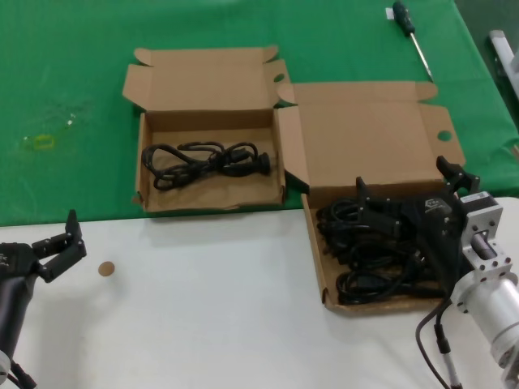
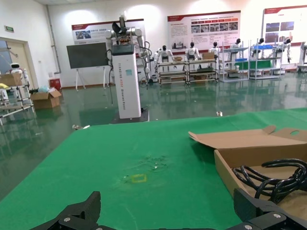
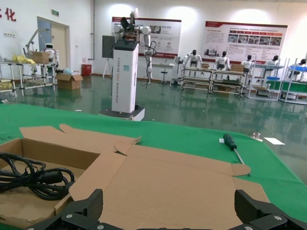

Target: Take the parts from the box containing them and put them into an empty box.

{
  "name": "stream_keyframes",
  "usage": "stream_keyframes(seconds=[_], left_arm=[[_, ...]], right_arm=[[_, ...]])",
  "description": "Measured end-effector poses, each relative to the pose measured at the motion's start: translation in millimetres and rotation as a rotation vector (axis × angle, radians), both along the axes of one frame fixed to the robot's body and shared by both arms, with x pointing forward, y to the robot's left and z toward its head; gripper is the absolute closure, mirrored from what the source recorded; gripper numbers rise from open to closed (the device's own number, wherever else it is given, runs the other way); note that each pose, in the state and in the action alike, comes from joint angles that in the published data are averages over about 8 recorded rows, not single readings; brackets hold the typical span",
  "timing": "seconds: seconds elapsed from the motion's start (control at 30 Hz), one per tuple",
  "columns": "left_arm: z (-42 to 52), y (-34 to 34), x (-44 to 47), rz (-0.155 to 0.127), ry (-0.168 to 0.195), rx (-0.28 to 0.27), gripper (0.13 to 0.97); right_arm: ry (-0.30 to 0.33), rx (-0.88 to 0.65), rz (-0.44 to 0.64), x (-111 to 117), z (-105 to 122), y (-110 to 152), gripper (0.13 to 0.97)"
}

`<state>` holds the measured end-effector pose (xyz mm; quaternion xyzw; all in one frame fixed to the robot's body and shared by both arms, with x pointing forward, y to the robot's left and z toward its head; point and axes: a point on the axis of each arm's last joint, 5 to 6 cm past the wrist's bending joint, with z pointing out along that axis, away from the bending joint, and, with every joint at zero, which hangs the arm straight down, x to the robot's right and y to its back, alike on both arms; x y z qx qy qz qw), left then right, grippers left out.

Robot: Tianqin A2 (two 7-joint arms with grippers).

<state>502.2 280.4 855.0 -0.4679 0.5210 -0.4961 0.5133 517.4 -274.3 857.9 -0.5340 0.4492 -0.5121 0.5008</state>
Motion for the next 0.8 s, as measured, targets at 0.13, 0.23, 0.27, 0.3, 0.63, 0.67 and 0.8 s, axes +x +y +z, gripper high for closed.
stream_keyframes(seconds=[0.13,0.23,0.27,0.3,0.63,0.67,0.8], left_arm=[[0.0,0.0,0.0,0.000,0.000,0.000,0.132],[0.0,0.0,0.0,0.000,0.000,0.000,0.132],[0.0,0.0,0.0,0.000,0.000,0.000,0.132],[0.0,0.0,0.0,0.000,0.000,0.000,0.132],[0.0,0.0,0.0,0.000,0.000,0.000,0.132],[0.0,0.0,0.0,0.000,0.000,0.000,0.132],[0.0,0.0,0.0,0.000,0.000,0.000,0.132]], right_arm=[[0.000,0.000,0.000,0.0,0.0,0.0,0.130],[0.000,0.000,0.000,0.0,0.0,0.0,0.130],[0.000,0.000,0.000,0.0,0.0,0.0,0.130],[0.000,0.000,0.000,0.0,0.0,0.0,0.130],[0.000,0.000,0.000,0.0,0.0,0.0,0.130],[0.000,0.000,0.000,0.0,0.0,0.0,0.130],[0.000,0.000,0.000,0.0,0.0,0.0,0.130]])
